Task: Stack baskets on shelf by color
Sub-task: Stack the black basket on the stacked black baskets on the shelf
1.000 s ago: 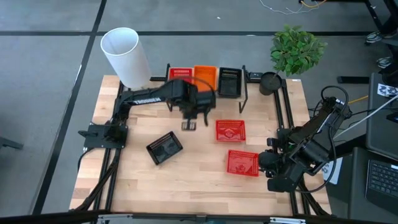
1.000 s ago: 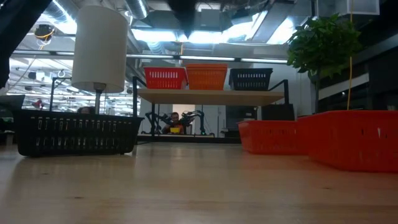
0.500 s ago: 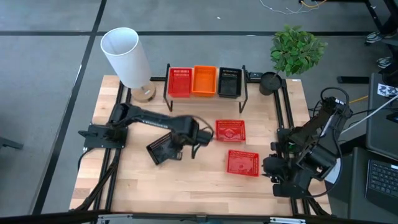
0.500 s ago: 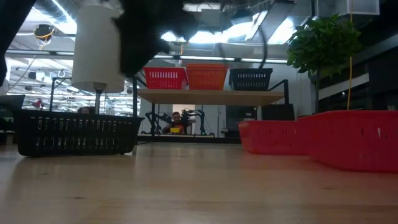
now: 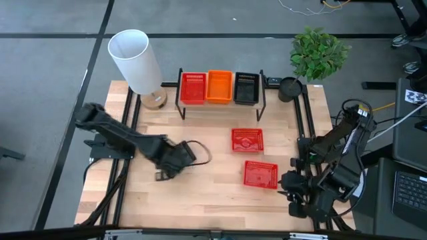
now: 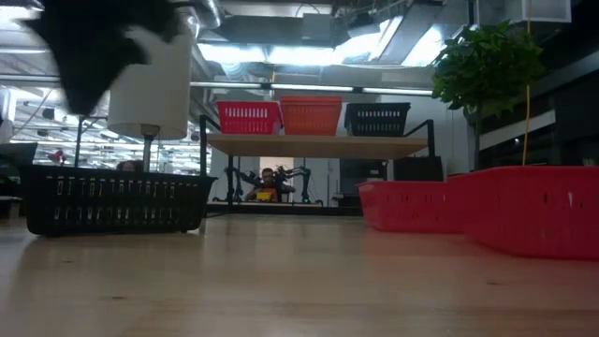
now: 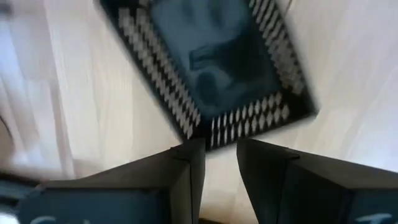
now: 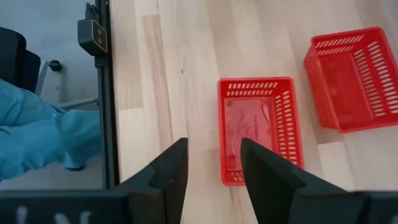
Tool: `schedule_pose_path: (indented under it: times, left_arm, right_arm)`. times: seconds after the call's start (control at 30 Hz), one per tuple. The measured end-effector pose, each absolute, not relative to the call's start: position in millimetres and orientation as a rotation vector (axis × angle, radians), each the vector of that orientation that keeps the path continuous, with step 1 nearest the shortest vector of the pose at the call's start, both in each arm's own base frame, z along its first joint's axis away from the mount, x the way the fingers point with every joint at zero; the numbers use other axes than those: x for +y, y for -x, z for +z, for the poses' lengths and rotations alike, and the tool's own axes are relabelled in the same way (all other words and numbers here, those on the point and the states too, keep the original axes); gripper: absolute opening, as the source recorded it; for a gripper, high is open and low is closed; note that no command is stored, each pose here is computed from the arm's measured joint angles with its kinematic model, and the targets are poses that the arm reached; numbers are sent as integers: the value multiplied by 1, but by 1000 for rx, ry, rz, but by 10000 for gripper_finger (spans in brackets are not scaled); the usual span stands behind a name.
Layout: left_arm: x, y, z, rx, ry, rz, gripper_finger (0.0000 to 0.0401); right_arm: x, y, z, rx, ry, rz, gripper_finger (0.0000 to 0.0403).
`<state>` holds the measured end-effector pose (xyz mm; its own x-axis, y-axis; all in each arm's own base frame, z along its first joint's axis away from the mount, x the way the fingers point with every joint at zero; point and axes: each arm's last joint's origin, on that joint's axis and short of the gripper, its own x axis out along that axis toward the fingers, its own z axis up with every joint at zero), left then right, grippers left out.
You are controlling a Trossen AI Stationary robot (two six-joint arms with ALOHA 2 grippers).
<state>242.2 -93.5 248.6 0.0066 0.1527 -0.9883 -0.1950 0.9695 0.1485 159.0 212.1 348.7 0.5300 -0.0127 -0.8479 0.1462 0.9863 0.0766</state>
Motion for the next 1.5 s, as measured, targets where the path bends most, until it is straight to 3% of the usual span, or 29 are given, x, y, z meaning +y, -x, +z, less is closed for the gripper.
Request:
schedule_pose_path:
  times: [0.17, 0.43, 0.6, 0.73, 0.83, 0.9, 1.07, 1.33, 1.5]
  left_arm:
    - [-72, -194, 233, 1506, 104, 430, 85]
    - [-32, -187, 189, 1479, 203, 515, 85]
    - [-26, -221, 179, 1250, 386, 372, 85]
    - [-28, -261, 202, 947, 483, 265, 81]
    - [-29, -283, 222, 834, 463, 235, 73]
    - [-34, -289, 235, 847, 425, 194, 67]
    - [-66, -272, 245, 1115, 467, 92, 54]
    - [-134, -265, 185, 1343, 472, 186, 44]
    - [-149, -299, 145, 1252, 489, 155, 44]
  right_arm:
    - [224, -167, 338, 1023, -134, -99, 145]
    - [239, -177, 322, 1037, -119, -105, 145]
    - [243, -180, 317, 1040, -112, -107, 145]
    - [244, -180, 317, 1037, -105, -101, 145]
    - [244, -180, 317, 1036, -98, -96, 145]
    - [244, -181, 317, 1033, -106, -93, 145]
    - [245, -181, 317, 1028, -127, -96, 145]
    - [246, -182, 315, 1031, -65, -66, 145]
    - [246, -182, 315, 1031, -53, -60, 145]
